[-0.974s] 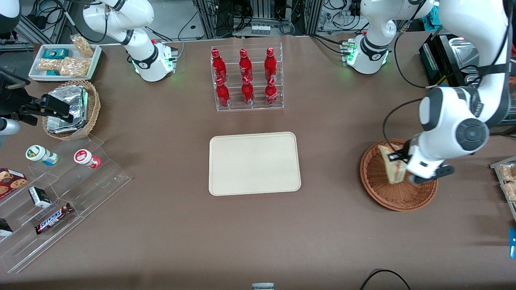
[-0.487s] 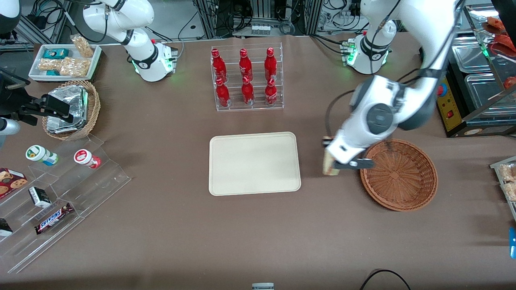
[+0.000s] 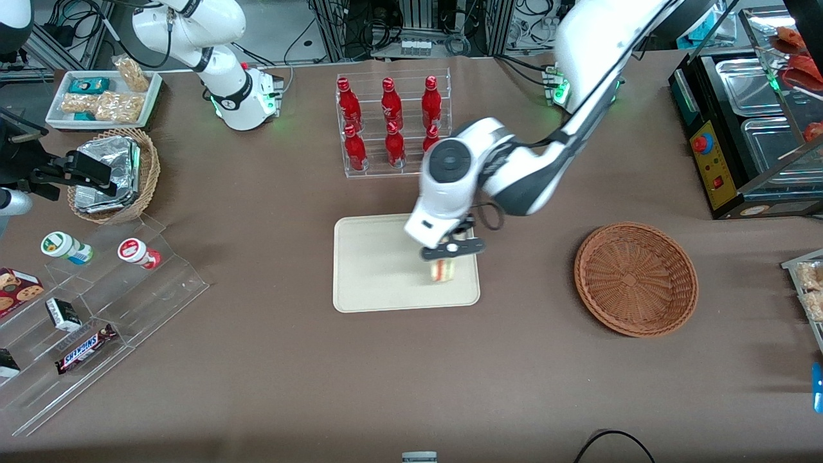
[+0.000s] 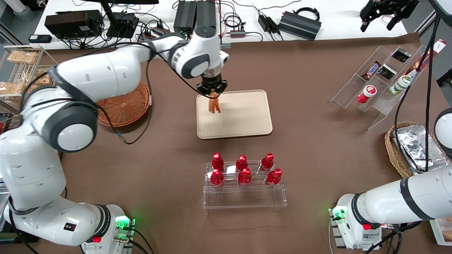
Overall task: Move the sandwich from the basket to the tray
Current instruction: 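Carry the sandwich with the left gripper over the white tray, then lower the sandwich onto the tray and open the left gripper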
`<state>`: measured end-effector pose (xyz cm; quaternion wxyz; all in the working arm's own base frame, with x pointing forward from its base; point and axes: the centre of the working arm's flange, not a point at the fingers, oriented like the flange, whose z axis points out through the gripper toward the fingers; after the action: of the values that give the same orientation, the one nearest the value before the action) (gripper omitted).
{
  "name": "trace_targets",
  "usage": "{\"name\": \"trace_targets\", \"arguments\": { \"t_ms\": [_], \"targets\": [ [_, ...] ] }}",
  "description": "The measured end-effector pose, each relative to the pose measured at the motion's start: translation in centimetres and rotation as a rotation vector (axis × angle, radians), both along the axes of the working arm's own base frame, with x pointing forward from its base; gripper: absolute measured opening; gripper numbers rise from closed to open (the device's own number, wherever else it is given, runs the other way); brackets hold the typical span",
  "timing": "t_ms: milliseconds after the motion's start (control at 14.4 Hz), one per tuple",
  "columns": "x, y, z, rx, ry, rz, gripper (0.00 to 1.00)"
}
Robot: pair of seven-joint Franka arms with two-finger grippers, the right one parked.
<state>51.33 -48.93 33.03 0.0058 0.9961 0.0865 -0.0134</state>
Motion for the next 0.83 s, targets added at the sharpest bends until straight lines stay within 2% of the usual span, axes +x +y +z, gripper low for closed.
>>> {"name": "trace_targets", "arguments": {
  "t_ms": [139,278,557,765,835],
  "targets": [
    [-0.2,-3.2,-2.2,-0.008,-0.003,0.007,0.15],
    [-0.5,-5.1,-4.4,-0.017,0.015,-0.001,0.15],
    [-1.1,-6.1,-8.0,-0.004,0.038,-0.029,0.15],
    [-1.8,-6.8,-9.7,-0.011,0.048,-0.041,0.15],
    [-1.9,-6.9,-9.8,-0.013,0.048,-0.043,0.22]
  ]
}}
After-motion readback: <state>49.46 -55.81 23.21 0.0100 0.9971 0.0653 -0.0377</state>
